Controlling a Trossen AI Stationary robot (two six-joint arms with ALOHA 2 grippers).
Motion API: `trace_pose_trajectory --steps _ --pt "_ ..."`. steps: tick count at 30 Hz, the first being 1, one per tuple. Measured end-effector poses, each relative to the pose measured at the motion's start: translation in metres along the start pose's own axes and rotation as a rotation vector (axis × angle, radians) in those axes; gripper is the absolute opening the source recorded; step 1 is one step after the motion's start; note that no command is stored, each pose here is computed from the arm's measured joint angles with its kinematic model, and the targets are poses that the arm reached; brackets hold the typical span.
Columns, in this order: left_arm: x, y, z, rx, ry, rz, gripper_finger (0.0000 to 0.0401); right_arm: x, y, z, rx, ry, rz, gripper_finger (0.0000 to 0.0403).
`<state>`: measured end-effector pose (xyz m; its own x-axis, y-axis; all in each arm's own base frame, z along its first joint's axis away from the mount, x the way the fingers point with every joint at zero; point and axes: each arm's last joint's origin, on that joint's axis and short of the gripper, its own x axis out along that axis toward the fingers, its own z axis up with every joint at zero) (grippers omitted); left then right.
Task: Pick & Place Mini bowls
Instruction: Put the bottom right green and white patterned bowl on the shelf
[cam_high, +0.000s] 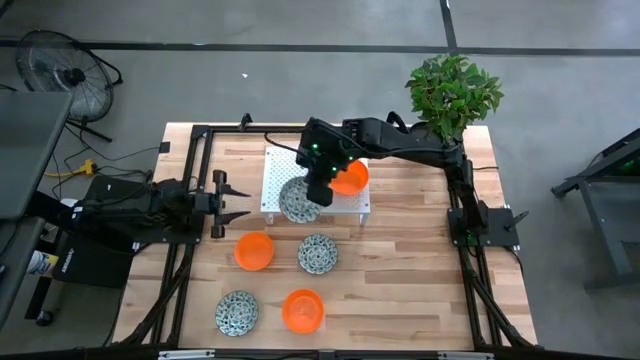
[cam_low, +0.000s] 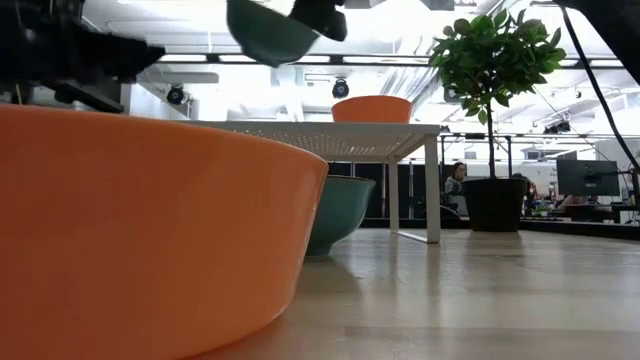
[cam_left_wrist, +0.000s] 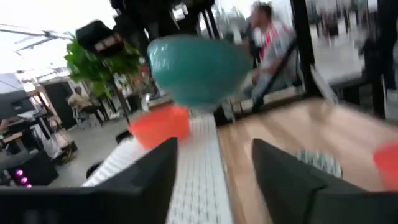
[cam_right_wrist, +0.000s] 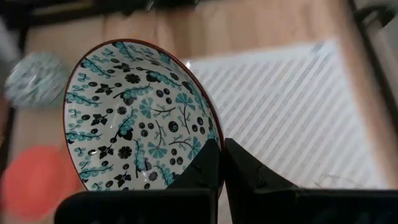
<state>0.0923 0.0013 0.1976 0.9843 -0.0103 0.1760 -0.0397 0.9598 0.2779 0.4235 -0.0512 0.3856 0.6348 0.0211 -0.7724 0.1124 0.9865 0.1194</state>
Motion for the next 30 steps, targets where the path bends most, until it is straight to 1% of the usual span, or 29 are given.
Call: trace_pose_trajectory --steps 2,4,5,8,10,12,16,20,22,25,27,30 --pt "0.000 0.002 0.007 -0.049 -0.071 0.027 0.0241 0.000 0.000 0.004 -0.020 -0.048 -0.035 0.0000" --pt "-0.001 0.005 0.013 -0.090 -0.126 0.062 0.0251 0.000 0.000 0.008 -0.026 -0.082 -0.057 0.0000" --pt "-0.001 0.005 0.015 -0.088 -0.138 0.072 0.0252 0.000 0.000 0.008 -0.021 -0.089 -0.052 0.0000" --pt "-0.002 0.006 0.019 0.020 -0.100 0.051 0.0246 -0.001 -0.006 0.006 0.034 -0.063 -0.004 0.0000" --pt "-0.001 0.008 0.027 0.094 -0.076 0.042 0.0234 -0.001 -0.012 0.004 0.070 -0.036 0.014 0.0000" --pt "0.001 0.012 0.041 0.178 -0.064 0.042 0.0220 -0.002 -0.020 0.004 0.107 -0.028 0.019 0.0000" --pt "0.013 0.022 0.072 0.347 0.005 0.017 0.0192 -0.004 -0.032 0.004 0.168 -0.026 0.088 0.0000" --pt "0.042 0.028 0.090 0.467 0.195 -0.085 0.0171 0.001 -0.036 0.000 0.199 0.023 0.137 0.0000" --pt "0.060 0.030 0.093 0.509 0.302 -0.155 0.0167 0.009 -0.036 -0.006 0.214 0.088 0.126 0.0000" --pt "0.086 0.031 0.093 0.556 0.453 -0.263 0.0166 0.016 -0.030 -0.017 0.218 0.191 0.113 0.0000" --pt "0.101 0.032 0.100 0.563 0.504 -0.321 0.0166 0.018 -0.021 -0.024 0.202 0.261 0.085 0.0000" --pt "0.121 0.029 0.108 0.581 0.564 -0.428 0.0166 0.019 -0.004 -0.030 0.166 0.309 0.065 0.0000"
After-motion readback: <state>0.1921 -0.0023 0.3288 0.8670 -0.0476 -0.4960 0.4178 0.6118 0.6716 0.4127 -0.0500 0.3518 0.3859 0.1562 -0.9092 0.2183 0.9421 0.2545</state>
